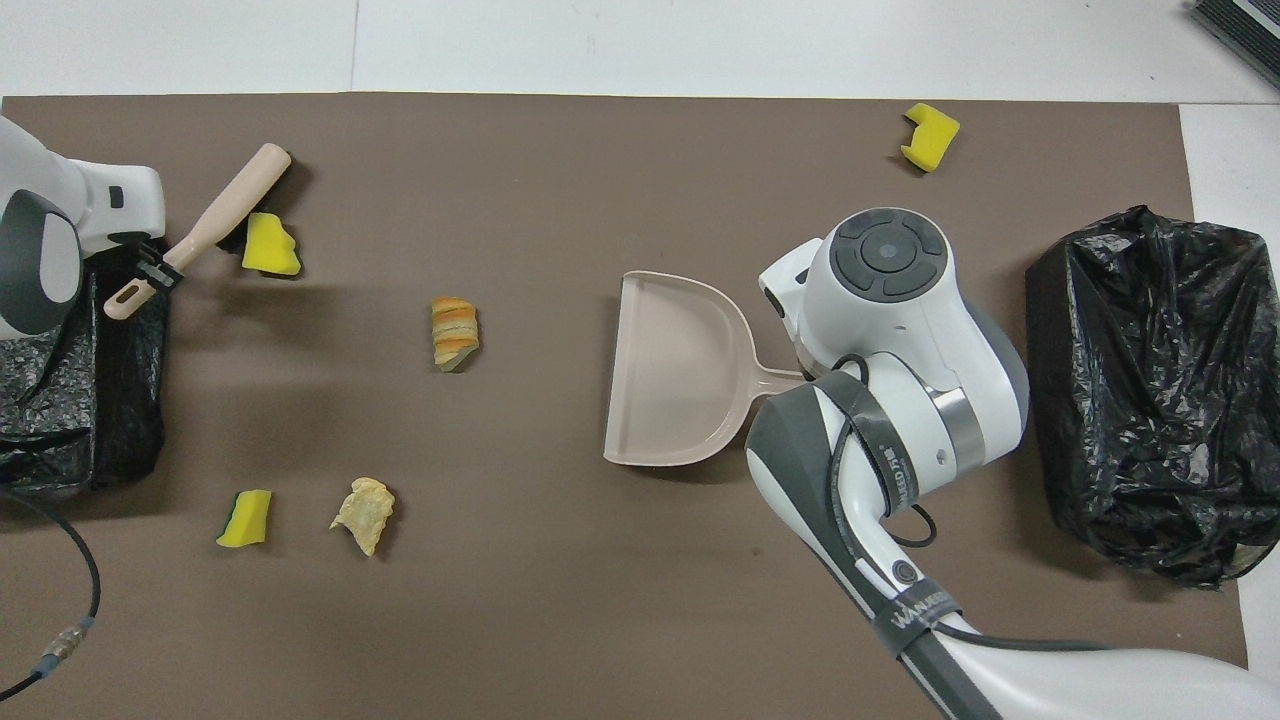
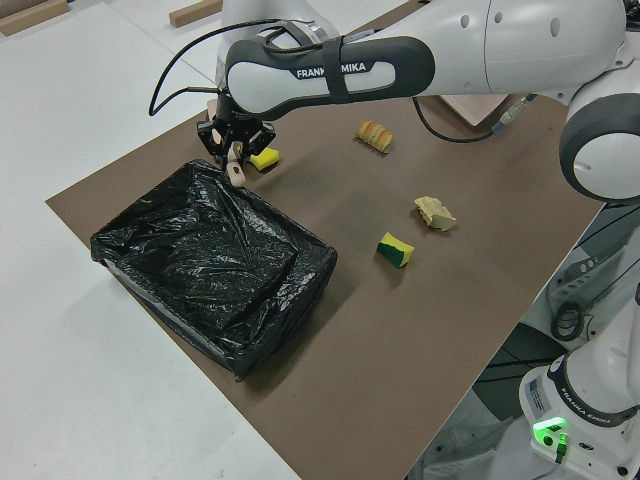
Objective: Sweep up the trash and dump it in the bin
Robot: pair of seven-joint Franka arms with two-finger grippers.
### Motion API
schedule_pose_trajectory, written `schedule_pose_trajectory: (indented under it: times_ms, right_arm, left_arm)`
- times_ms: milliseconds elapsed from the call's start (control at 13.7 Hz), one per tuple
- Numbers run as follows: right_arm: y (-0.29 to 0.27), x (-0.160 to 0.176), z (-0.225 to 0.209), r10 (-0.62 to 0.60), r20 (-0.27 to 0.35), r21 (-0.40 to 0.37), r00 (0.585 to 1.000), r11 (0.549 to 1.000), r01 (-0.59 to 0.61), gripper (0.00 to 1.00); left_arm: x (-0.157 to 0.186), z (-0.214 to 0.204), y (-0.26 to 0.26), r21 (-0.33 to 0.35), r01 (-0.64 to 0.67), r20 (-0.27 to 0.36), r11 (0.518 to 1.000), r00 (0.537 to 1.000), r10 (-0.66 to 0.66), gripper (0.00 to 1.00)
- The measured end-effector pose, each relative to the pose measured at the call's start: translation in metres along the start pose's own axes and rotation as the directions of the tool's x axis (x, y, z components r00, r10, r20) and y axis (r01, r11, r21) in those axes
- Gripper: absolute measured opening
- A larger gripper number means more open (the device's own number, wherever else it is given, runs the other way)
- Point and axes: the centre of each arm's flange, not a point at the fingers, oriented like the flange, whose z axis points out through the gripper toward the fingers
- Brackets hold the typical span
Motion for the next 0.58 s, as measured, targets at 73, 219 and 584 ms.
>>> schedule_pose_trajectory:
  times_ms: [73, 219, 584]
  right_arm:
    - [-0.001, -0.002, 0.003, 0.000, 0.004, 0.005, 1.000, 1.000, 0.000, 0.33]
    - [-0.001, -0.007, 0.009, -0.011, 0.010, 0.017, 1.000, 1.000, 0.011, 0.33]
    - [0.000, -0.020, 0.020, -0.023, 0.000, 0.012, 1.000, 1.000, 0.023, 0.33]
  left_arm:
    - [-0.001, -0.001, 0.014, -0.025, -0.013, 0.028, 1.000, 1.000, 0.014, 0.27]
    - [-0.010, -0.010, 0.048, -0.070, -0.011, 0.081, 0.998, 0.997, 0.017, 0.27]
    - [-0.029, -0.028, 0.176, -0.077, 0.107, 0.166, 0.991, 0.982, -0.093, 0.27]
